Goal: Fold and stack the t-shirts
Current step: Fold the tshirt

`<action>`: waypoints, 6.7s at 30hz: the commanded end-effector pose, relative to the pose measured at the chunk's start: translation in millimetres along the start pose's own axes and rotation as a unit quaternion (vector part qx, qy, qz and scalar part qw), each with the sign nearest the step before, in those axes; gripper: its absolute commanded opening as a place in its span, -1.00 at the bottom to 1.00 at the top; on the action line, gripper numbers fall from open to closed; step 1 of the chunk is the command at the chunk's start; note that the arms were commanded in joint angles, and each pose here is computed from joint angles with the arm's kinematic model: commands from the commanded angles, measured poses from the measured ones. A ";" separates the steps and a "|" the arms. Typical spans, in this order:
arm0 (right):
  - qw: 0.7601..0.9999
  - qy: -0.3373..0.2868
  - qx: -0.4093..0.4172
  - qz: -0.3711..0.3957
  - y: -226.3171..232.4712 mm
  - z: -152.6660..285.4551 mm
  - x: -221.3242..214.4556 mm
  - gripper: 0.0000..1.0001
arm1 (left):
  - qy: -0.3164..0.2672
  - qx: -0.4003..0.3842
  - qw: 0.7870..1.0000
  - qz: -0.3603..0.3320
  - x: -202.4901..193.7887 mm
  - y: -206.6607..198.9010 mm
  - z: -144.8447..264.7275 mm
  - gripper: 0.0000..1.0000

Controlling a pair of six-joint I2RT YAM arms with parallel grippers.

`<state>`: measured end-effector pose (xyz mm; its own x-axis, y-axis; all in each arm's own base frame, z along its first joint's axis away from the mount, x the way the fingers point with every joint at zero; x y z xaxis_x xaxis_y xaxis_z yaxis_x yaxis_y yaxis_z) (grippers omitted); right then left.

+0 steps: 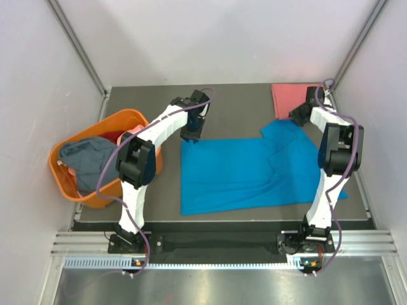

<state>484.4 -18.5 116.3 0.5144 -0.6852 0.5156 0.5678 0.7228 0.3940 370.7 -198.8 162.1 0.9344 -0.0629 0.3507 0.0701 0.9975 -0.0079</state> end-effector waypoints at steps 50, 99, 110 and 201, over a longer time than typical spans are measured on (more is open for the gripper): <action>0.998 -0.045 0.038 0.007 8.5 45.4 15.1 -1.00 | 0.057 -0.028 0.998 0.000 29.6 47.0 -78.0 -0.24; 0.992 -0.105 0.053 0.046 -64.1 172.7 58.7 -1.00 | -0.007 -0.052 0.996 0.078 -16.2 53.1 32.7 -1.00; 0.992 -0.092 0.053 0.067 -89.8 182.2 47.1 -1.00 | -0.007 -0.076 0.994 0.072 -42.4 50.2 46.5 -1.00; 0.989 -0.047 -0.141 -0.028 -218.8 229.2 -76.4 -1.00 | 0.074 -0.013 0.997 -0.033 -106.2 4.5 43.8 -0.34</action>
<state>163.1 -96.8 142.9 0.4730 -0.7296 0.4939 0.7804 0.6071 0.1494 266.3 -177.4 131.9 0.9800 -0.0922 0.1765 0.0800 0.9939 0.0753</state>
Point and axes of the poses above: each gripper's point midway between its finger pads, its own z axis back along the fingers, its own y axis along the line the jaws close on, x = y × z, the point moved 8 cm from there along z, back along the fingers, and after that the axes turned 12 degrees about z, right-handed, at the moved point
